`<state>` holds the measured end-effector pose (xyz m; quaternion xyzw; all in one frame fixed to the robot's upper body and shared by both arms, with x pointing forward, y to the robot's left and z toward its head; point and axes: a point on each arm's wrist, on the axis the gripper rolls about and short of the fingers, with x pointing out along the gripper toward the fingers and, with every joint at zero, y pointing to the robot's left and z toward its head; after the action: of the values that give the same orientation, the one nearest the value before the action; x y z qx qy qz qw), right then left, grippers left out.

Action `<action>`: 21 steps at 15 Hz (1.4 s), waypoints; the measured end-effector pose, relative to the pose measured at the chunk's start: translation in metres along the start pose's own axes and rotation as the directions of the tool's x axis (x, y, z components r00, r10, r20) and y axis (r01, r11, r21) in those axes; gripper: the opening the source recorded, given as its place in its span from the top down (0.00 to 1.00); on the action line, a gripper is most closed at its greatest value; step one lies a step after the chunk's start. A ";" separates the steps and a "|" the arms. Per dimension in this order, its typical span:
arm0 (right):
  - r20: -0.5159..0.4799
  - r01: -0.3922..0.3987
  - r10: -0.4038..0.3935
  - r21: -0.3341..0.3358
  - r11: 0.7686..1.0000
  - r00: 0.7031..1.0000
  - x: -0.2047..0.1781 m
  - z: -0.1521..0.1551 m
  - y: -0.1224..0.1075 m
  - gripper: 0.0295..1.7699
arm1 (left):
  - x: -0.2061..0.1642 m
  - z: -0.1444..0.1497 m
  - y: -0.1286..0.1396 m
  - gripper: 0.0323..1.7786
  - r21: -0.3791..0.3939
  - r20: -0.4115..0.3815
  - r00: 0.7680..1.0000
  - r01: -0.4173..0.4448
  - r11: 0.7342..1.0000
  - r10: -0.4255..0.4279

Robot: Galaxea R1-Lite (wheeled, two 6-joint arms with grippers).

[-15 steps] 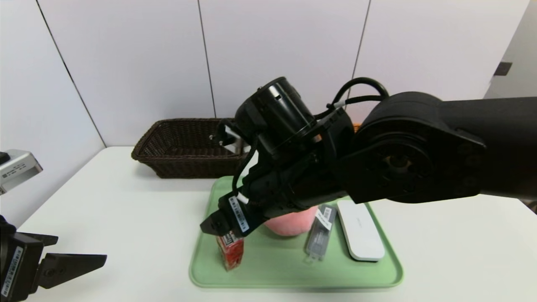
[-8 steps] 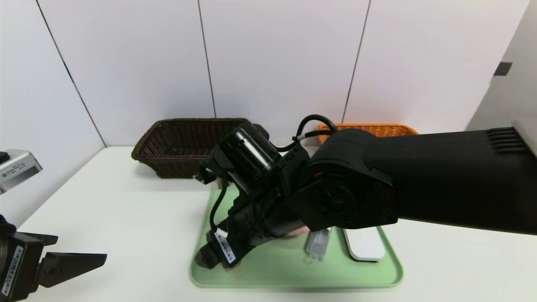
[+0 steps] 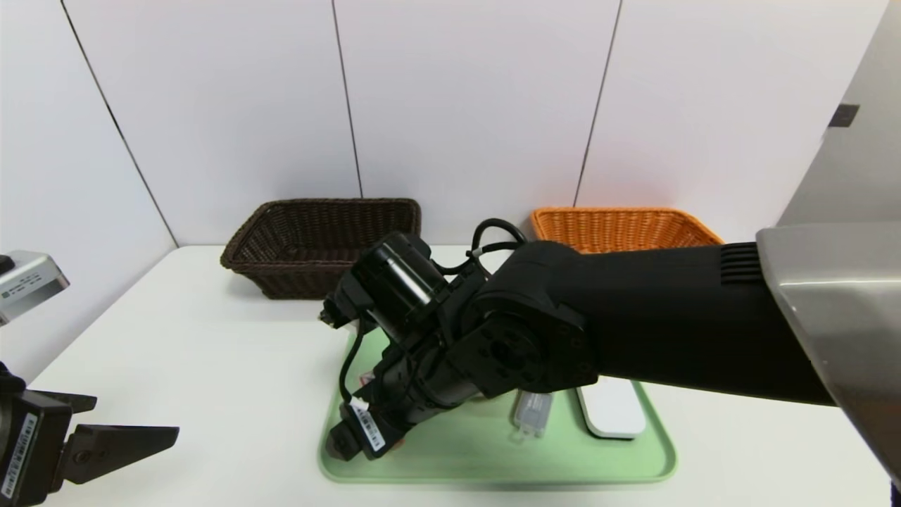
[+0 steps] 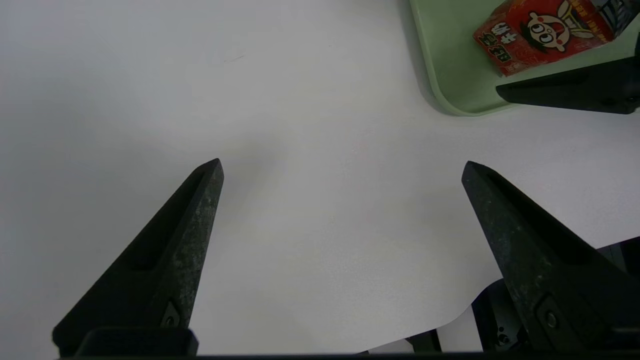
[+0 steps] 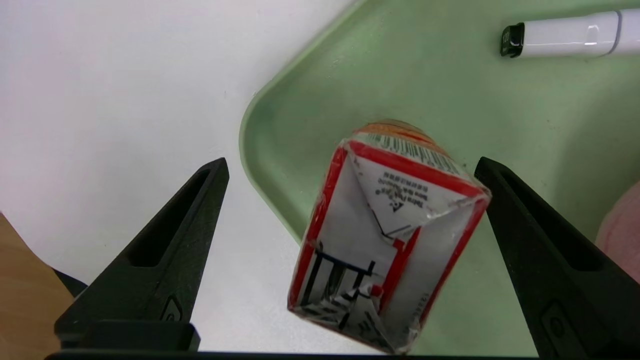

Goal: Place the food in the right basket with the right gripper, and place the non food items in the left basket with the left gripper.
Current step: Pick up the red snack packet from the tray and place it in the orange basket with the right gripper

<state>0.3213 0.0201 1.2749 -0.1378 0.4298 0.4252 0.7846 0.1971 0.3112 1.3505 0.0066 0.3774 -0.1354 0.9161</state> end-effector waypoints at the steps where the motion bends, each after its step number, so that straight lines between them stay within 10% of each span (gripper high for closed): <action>1: 0.003 0.000 0.000 0.000 1.000 1.000 0.001 0.001 0.000 0.04 | 0.000 0.000 0.000 0.05 0.000 0.001 1.000 0.000 1.000 0.000; 10: 0.010 0.041 -0.041 -0.004 0.999 0.999 0.006 0.003 0.002 0.72 | -0.001 -0.001 0.000 0.05 -0.001 0.001 1.000 0.002 1.000 -0.002; 21: 0.189 0.063 -0.070 0.044 0.997 0.979 -0.057 0.029 -0.011 0.72 | -0.007 -0.004 -0.001 0.05 -0.001 0.017 1.000 0.001 1.000 -0.001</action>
<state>0.3305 -0.0013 1.3355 -0.0961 0.3558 0.4017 0.8383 0.1893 0.3126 1.3521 0.0048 0.3696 -0.1356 0.9193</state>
